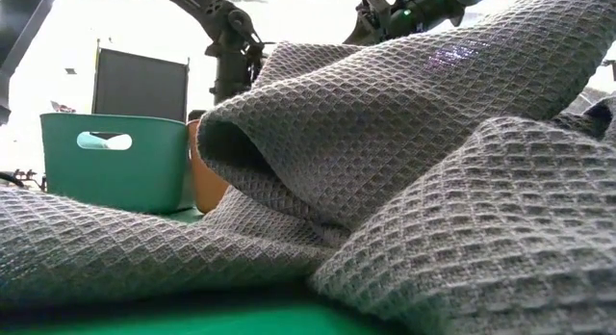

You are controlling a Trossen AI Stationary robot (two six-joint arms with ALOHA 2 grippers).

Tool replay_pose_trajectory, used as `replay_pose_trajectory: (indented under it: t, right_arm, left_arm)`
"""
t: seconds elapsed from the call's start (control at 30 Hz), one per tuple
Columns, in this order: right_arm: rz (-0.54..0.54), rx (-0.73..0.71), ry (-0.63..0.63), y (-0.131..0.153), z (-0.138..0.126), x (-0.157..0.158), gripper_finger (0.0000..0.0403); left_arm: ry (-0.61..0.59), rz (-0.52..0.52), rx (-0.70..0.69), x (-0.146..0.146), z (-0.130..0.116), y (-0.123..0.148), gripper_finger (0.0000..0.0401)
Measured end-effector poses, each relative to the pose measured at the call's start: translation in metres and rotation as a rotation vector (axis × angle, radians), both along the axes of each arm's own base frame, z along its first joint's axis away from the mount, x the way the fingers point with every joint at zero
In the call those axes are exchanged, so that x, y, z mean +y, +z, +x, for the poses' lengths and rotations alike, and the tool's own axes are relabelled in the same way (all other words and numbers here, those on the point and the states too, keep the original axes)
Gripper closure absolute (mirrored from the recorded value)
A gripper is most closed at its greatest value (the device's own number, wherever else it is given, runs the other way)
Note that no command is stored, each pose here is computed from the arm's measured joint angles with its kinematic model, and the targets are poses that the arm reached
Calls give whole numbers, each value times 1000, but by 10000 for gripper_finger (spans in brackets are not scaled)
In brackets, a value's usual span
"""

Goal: Sort towels by color in basket
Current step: Put the brown towel into the orange bin

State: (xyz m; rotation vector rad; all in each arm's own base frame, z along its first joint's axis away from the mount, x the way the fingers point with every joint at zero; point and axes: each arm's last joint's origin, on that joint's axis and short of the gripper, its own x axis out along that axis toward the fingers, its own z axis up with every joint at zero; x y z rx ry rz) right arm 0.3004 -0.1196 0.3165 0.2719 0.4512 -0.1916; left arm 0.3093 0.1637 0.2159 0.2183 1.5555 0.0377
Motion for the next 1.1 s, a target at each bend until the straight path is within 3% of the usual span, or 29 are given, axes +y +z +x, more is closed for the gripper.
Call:
replay_pose_trajectory:
  t: [0.1, 0.27, 0.3, 0.53, 0.8, 0.97, 1.1]
  right_arm:
    - [1, 0, -1, 0, 0, 0, 133]
    - [18, -3, -10, 0, 0, 0, 133]
    - [22, -3, -12, 0, 0, 0, 133]
    - [8, -39, -26, 12, -10, 0, 133]
    - [-21, -102, -78, 37, -38, -5, 133]
    - [-23, -103, -88, 46, -52, -1, 133]
    - [-22, -73, -106, 47, -59, 5, 133]
  left_arm:
    - [-37, 22, -18, -2, 4, 0, 238]
    - [-31, 32, -35, -4, 7, 0, 373]
    - [-14, 31, -38, -4, 7, 1, 385]
    - [114, 28, -157, 9, 8, 44, 396]
    - [309, -105, -441, 25, 13, 98, 398]
    - [505, -180, -609, 29, 25, 104, 399]
    - [604, -202, -689, 31, 33, 89, 400]
